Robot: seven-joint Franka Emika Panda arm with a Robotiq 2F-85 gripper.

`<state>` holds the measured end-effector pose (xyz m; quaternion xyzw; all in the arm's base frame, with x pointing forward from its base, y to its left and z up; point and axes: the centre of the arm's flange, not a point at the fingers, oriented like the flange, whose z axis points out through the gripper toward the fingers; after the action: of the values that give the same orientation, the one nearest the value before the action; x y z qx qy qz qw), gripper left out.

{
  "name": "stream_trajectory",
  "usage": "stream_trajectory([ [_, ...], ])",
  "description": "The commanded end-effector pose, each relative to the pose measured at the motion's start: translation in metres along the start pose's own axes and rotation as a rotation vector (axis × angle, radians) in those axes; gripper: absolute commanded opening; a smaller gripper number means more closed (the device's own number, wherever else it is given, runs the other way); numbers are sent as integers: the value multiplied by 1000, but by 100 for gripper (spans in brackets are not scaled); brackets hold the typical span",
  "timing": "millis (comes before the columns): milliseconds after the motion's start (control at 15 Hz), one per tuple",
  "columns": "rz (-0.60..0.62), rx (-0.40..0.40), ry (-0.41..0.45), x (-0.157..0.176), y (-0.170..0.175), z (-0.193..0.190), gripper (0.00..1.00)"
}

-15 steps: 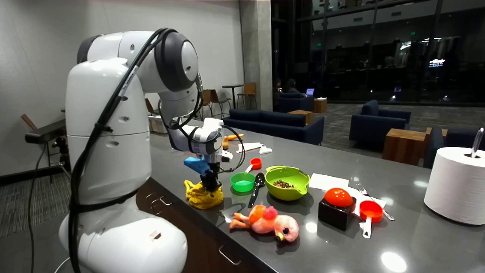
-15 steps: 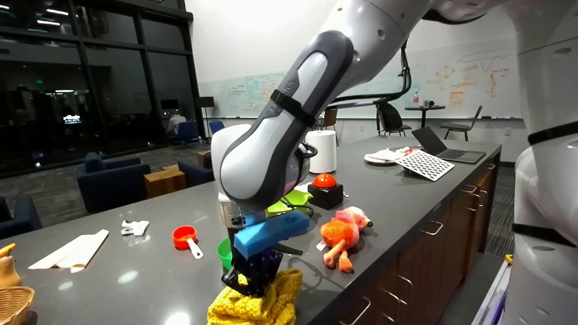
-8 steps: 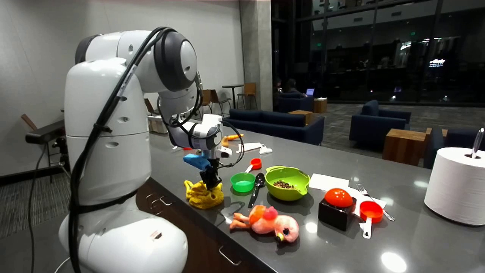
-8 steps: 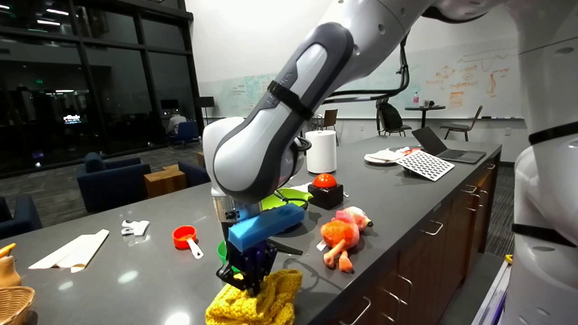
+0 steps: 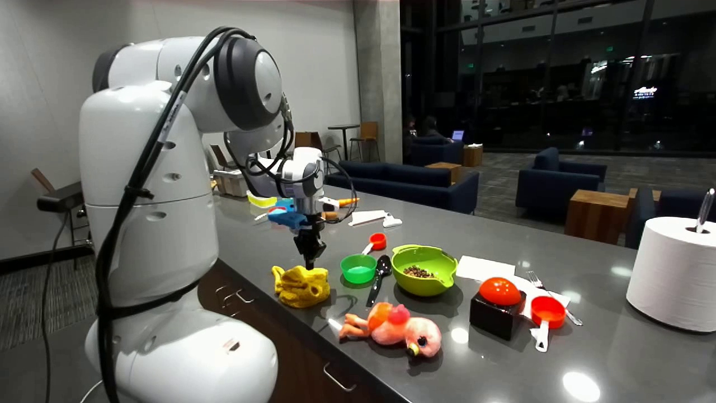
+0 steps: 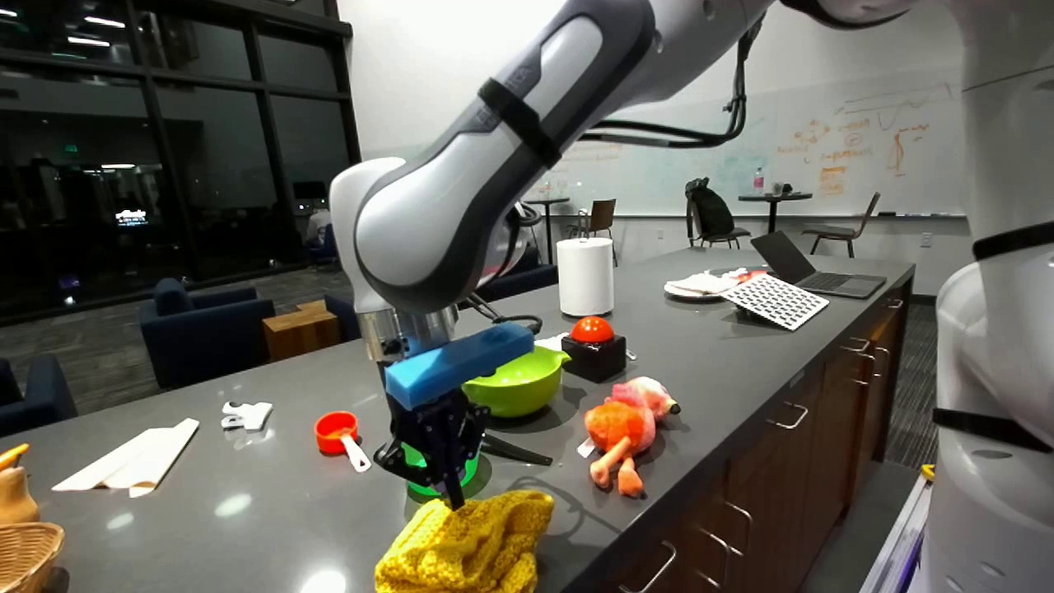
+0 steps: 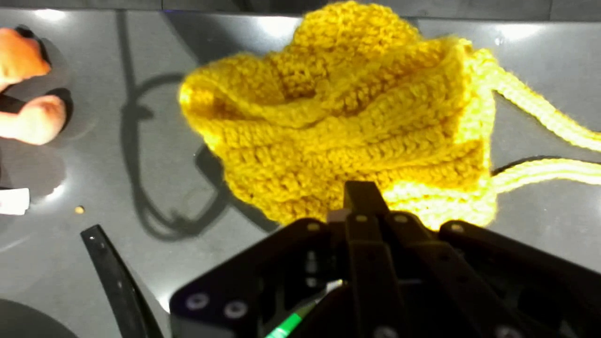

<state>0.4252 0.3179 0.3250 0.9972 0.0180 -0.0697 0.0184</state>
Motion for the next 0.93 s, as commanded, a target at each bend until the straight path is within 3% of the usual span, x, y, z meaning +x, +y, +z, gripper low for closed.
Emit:
stream_trajectory([
  [0,26,-40,0,-10,-6,-28,32],
  [667,148,-46,-41,-60,-33,-30,98],
  [867,154,-53,-43,-69,-39,-21,100],
])
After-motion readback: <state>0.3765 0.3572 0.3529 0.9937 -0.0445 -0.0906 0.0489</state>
